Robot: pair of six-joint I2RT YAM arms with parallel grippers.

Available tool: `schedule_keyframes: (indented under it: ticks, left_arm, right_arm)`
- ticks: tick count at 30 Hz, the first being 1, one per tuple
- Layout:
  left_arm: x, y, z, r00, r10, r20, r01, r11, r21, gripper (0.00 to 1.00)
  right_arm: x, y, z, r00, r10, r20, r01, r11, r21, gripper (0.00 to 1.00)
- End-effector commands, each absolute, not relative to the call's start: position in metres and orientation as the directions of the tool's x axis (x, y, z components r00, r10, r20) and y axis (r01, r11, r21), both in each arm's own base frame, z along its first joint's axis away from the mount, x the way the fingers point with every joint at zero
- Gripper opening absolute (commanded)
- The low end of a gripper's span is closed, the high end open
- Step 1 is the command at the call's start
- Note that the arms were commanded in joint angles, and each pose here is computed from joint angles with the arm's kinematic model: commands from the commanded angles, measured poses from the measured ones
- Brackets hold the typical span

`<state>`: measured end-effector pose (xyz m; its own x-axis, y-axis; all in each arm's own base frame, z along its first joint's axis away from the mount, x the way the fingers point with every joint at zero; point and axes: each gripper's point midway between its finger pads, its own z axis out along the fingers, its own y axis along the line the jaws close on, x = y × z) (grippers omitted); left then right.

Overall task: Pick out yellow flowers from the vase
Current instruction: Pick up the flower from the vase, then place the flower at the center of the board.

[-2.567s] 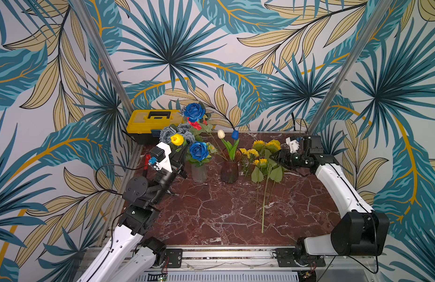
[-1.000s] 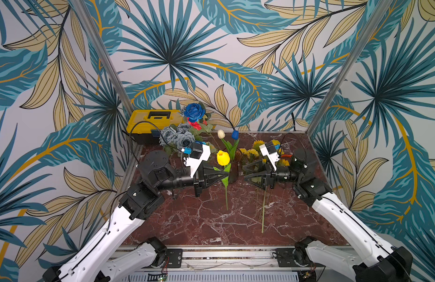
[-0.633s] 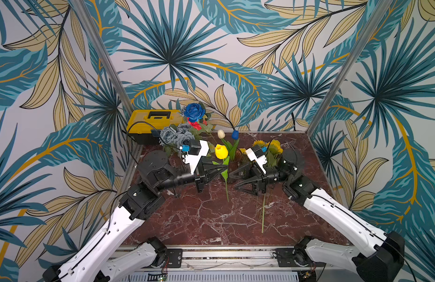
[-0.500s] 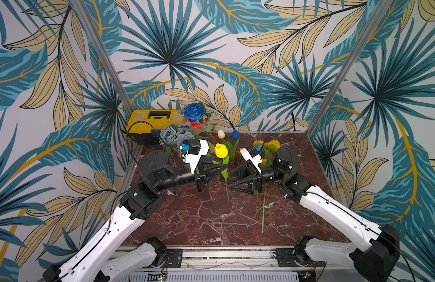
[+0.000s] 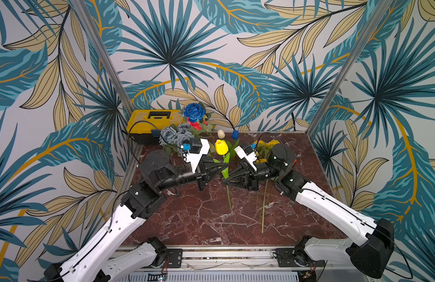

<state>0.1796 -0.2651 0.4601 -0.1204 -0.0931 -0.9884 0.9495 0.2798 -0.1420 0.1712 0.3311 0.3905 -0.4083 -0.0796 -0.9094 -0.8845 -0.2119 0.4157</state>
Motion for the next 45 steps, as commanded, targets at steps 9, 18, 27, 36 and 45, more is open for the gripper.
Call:
schedule_keyframes:
  ticks: [9, 18, 27, 36, 45]
  left_arm:
    - [0.172, -0.261, 0.469, -0.077, -0.111, -0.991, 0.956, 0.273, -0.105, 0.70]
    - [0.164, -0.236, 0.487, 0.012, -0.166, -0.986, 0.928, 0.368, -0.051, 0.99]
    - [0.147, -0.146, 0.518, 0.247, -0.324, -0.913, 0.740, 0.671, -0.038, 0.99]
    - [0.195, -0.017, 0.460, 0.310, -0.353, -0.883, 0.070, 0.935, -0.349, 0.99]
    - [0.208, 0.037, 0.376, 0.237, -0.306, -0.922, -0.357, 0.855, -0.375, 0.99]
  right_arm:
    - [0.170, 0.332, 0.397, -0.388, -0.066, -0.919, -0.894, -0.215, 0.393, 0.02]
    - [0.189, 0.322, 0.395, -0.374, -0.036, -0.927, -0.924, -0.065, 0.376, 0.02]
    - [0.223, 0.287, 0.385, -0.388, 0.007, -0.922, -0.910, 0.156, 0.385, 0.02]
    - [0.309, 0.202, 0.348, -0.486, 0.134, -0.864, -0.635, 0.626, 0.454, 0.01]
    - [0.353, 0.126, 0.262, -0.665, 0.196, -0.721, -0.240, 0.858, 0.454, 0.01]
